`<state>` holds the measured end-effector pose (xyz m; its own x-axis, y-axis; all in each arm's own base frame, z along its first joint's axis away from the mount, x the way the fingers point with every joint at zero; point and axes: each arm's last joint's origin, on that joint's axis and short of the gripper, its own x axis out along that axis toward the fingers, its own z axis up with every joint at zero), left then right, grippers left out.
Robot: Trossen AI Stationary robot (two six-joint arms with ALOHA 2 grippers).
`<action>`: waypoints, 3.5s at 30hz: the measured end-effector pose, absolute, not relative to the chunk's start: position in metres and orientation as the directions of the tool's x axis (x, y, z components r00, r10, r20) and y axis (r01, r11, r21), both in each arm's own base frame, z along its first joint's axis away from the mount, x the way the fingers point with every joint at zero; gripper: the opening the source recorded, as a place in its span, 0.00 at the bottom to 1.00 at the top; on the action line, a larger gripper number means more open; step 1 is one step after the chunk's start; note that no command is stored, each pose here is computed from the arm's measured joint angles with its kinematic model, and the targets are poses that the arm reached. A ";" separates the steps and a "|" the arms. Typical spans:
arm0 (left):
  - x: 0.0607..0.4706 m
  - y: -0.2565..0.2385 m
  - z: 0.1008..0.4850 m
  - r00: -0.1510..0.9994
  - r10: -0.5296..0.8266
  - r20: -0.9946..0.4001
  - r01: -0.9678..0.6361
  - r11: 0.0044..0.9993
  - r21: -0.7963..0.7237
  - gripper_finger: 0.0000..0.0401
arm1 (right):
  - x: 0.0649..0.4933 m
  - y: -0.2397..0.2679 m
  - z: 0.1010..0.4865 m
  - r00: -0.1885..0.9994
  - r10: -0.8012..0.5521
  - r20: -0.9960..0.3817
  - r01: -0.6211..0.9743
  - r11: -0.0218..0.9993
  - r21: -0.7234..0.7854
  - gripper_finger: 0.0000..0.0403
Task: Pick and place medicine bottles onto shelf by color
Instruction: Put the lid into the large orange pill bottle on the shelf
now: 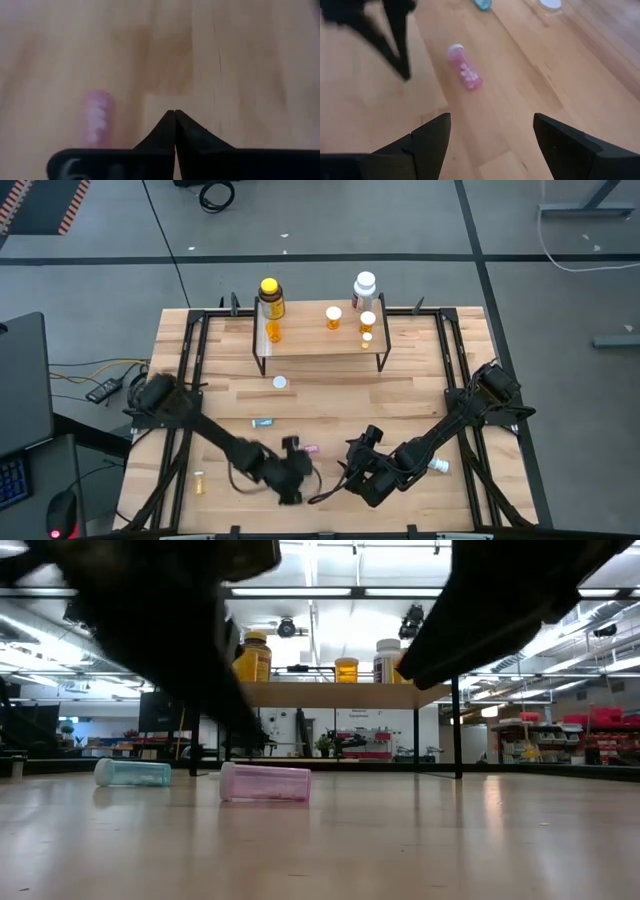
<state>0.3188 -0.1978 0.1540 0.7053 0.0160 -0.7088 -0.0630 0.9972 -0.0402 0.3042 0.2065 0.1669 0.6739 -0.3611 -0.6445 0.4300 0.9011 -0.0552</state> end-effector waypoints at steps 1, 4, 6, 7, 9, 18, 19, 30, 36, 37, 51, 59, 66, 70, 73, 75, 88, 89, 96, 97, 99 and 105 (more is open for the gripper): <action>0.313 -0.190 0.159 0.733 0.004 -0.680 -0.065 0.996 -0.065 0.01 | 0.303 0.206 0.166 0.669 -0.365 -0.647 0.435 0.899 -0.058 0.73; 0.292 -0.165 0.173 0.813 -0.058 -0.579 -0.040 0.987 -0.155 0.01 | 0.301 0.206 0.166 0.663 -0.385 -0.642 0.456 0.888 -0.061 0.73; 0.272 -0.146 0.177 0.852 -0.097 -0.515 -0.015 0.978 -0.209 0.01 | 0.302 0.205 0.167 0.671 -0.408 -0.619 0.471 0.879 -0.069 0.73; 0.264 -0.138 0.179 0.873 -0.115 -0.473 -0.003 0.971 -0.241 0.00 | 0.302 0.205 0.167 0.677 -0.426 -0.600 0.482 0.873 -0.075 0.73; 0.244 -0.121 0.179 0.907 -0.131 -0.400 0.011 0.957 -0.290 0.00 | 0.306 0.202 0.169 0.688 -0.457 -0.563 0.505 0.859 -0.080 0.73; 0.178 -0.081 0.173 0.974 -0.093 -0.206 0.023 0.949 -0.316 0.01 | 0.345 0.155 0.173 0.681 -0.432 -0.592 0.467 0.878 -0.103 0.73; 0.174 -0.078 0.172 0.978 -0.073 -0.194 0.011 0.954 -0.300 0.02 | 0.350 0.148 0.174 0.684 -0.440 -0.582 0.468 0.877 -0.113 0.73; 0.158 -0.069 0.170 0.989 0.026 -0.148 -0.064 0.963 -0.262 0.02 | 0.406 0.070 0.154 0.789 -0.351 -0.505 0.395 0.919 -0.022 0.73; 0.155 -0.070 0.172 0.990 0.017 -0.142 -0.052 0.968 -0.246 0.03 | 0.420 0.048 0.121 0.779 -0.386 -0.494 0.409 0.910 -0.067 0.73; 0.156 -0.070 0.173 0.990 0.019 -0.138 -0.052 0.968 -0.245 0.04 | 0.422 0.046 0.118 0.786 -0.390 -0.480 0.414 0.908 -0.061 0.73; 0.150 -0.066 0.184 0.996 0.030 -0.079 -0.045 0.979 -0.199 0.03 | 0.435 0.011 0.106 0.798 -0.384 -0.464 0.431 0.902 -0.005 0.74; 0.138 -0.060 0.188 0.995 0.044 -0.094 -0.060 0.982 -0.177 0.03 | 0.437 0.002 0.108 0.804 -0.384 -0.454 0.433 0.901 0.006 0.77; 0.130 -0.055 0.190 0.994 0.045 -0.102 -0.063 0.983 -0.174 0.02 | 0.438 0.001 0.110 0.811 -0.396 -0.431 0.443 0.897 0.009 0.79; 0.129 -0.054 0.188 0.990 0.056 -0.131 -0.077 0.985 -0.155 0.04 | 0.438 -0.002 0.111 0.814 -0.405 -0.416 0.448 0.894 0.008 0.79; 0.129 -0.052 0.188 0.989 0.080 -0.128 -0.099 0.984 -0.150 0.05 | 0.439 -0.003 0.111 0.816 -0.399 -0.418 0.444 0.896 0.012 0.79; 0.130 -0.052 0.188 0.988 0.086 -0.127 -0.104 0.985 -0.140 0.04 | 0.439 -0.005 0.111 0.815 -0.404 -0.416 0.444 0.896 0.001 0.79; 0.130 -0.050 0.189 0.983 0.142 -0.118 -0.153 0.984 -0.090 0.05 | 0.439 0.003 0.112 0.834 -0.366 -0.414 0.396 0.918 -0.014 0.79; 0.129 -0.050 0.189 0.981 0.158 -0.113 -0.167 0.983 -0.081 0.05 | 0.439 0.004 0.112 0.835 -0.368 -0.408 0.397 0.918 -0.014 0.79; 0.125 -0.047 0.197 0.981 0.187 -0.059 -0.192 0.977 -0.096 0.02 | 0.442 -0.008 0.115 0.838 -0.390 -0.381 0.431 0.902 0.025 0.79; 0.125 -0.046 0.198 0.981 0.186 -0.055 -0.191 0.977 -0.099 0.02 | 0.445 -0.008 0.115 0.844 -0.385 -0.373 0.427 0.903 0.035 0.79; 0.124 -0.046 0.198 0.981 0.186 -0.050 -0.191 0.976 -0.104 0.02 | 0.452 -0.008 0.110 0.846 -0.376 -0.377 0.419 0.908 0.034 0.79; 0.123 -0.048 0.193 0.981 0.171 -0.094 -0.181 0.977 -0.114 0.06 | 0.479 -0.004 0.100 0.785 -0.426 -0.449 0.431 0.897 -0.098 0.79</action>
<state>0.1227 -0.0477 0.1933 0.9808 0.1707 -0.0938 -0.1809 0.9769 -0.1139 0.4786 -0.0041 0.1002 0.7855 -0.4263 -0.4486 0.4311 0.8970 -0.0977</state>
